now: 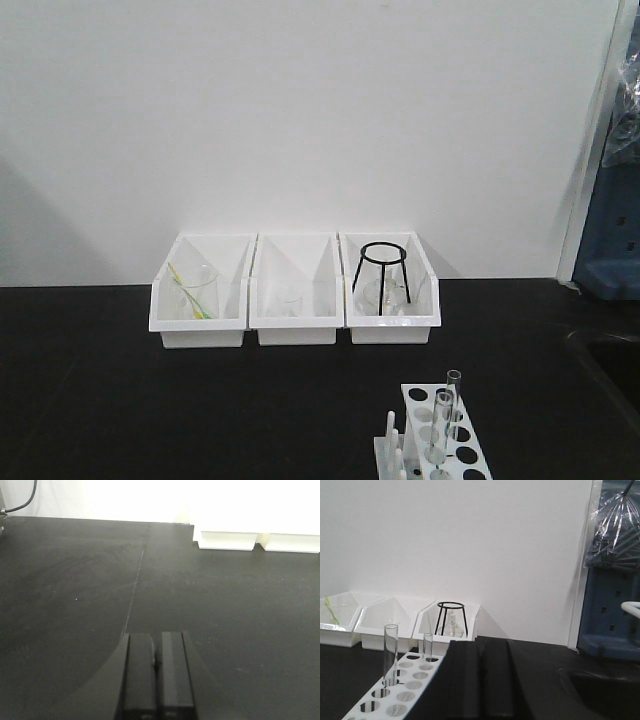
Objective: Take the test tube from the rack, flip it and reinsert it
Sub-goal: 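Move the right gripper toward the clear test tube in the rack, then grasp the clear test tube with the right gripper and lift it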
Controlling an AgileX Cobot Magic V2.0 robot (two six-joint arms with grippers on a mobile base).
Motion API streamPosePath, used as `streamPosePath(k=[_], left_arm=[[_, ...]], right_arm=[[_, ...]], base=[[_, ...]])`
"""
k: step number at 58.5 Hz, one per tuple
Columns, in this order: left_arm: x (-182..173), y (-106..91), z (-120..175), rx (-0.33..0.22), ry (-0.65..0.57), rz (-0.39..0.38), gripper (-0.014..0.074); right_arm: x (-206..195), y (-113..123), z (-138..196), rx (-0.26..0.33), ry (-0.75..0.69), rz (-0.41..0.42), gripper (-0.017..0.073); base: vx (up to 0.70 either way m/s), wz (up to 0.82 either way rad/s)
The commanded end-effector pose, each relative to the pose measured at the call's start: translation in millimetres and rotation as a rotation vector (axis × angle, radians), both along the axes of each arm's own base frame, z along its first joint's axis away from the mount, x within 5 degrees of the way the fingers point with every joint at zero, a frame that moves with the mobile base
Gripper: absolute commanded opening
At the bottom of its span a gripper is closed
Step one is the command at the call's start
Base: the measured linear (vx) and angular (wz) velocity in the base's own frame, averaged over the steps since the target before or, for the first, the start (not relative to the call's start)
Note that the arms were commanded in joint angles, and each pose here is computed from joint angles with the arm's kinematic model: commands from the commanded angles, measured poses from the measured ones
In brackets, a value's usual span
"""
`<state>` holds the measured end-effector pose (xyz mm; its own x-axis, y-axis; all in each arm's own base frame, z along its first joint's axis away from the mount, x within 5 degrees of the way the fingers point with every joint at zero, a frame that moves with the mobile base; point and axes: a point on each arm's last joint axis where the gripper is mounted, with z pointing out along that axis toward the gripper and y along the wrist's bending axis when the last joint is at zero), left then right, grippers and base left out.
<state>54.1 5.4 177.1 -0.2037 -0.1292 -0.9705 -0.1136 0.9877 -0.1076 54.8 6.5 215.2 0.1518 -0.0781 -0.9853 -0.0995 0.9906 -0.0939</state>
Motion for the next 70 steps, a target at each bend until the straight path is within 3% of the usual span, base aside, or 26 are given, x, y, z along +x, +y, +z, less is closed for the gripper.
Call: streamPosePath(k=[1, 17, 33, 42, 64, 70], left_arm=[[0.8, -0.8, 8.4, 0.003, -0.097, -0.011, -0.0006], [0.8, -0.8, 8.4, 0.003, -0.097, -0.011, -0.0006], [0.8, -0.8, 8.4, 0.003, -0.097, -0.011, -0.0006], [0.8, -0.8, 8.4, 0.003, -0.097, -0.011, -0.0006], [0.8, -0.8, 8.4, 0.003, -0.097, -0.011, -0.0006], [0.8, -0.8, 8.4, 0.003, -0.097, -0.011, -0.0006]], right_arm=[[-2.4, -0.3, 30.5, -0.007, -0.066, -0.005, -0.0009], [20.2, 1.6, 68.4, -0.025, 0.032, -0.009, -0.0005], [54.9, 5.6, 54.1, -0.016, 0.213, -0.001, 0.0040], [69.2, 8.2, 51.0, -0.015, 0.219, 0.011, 0.0123], [100.6, 13.4, 30.2, -0.026, 0.321, 0.031, 0.0421], [109.1, 21.2, 26.4, -0.066, 0.302, 0.086, 0.0459]], base=[[0.00, 0.00], [0.00, 0.00], [0.00, 0.00], [0.00, 0.00], [0.00, 0.00], [0.00, 0.00]])
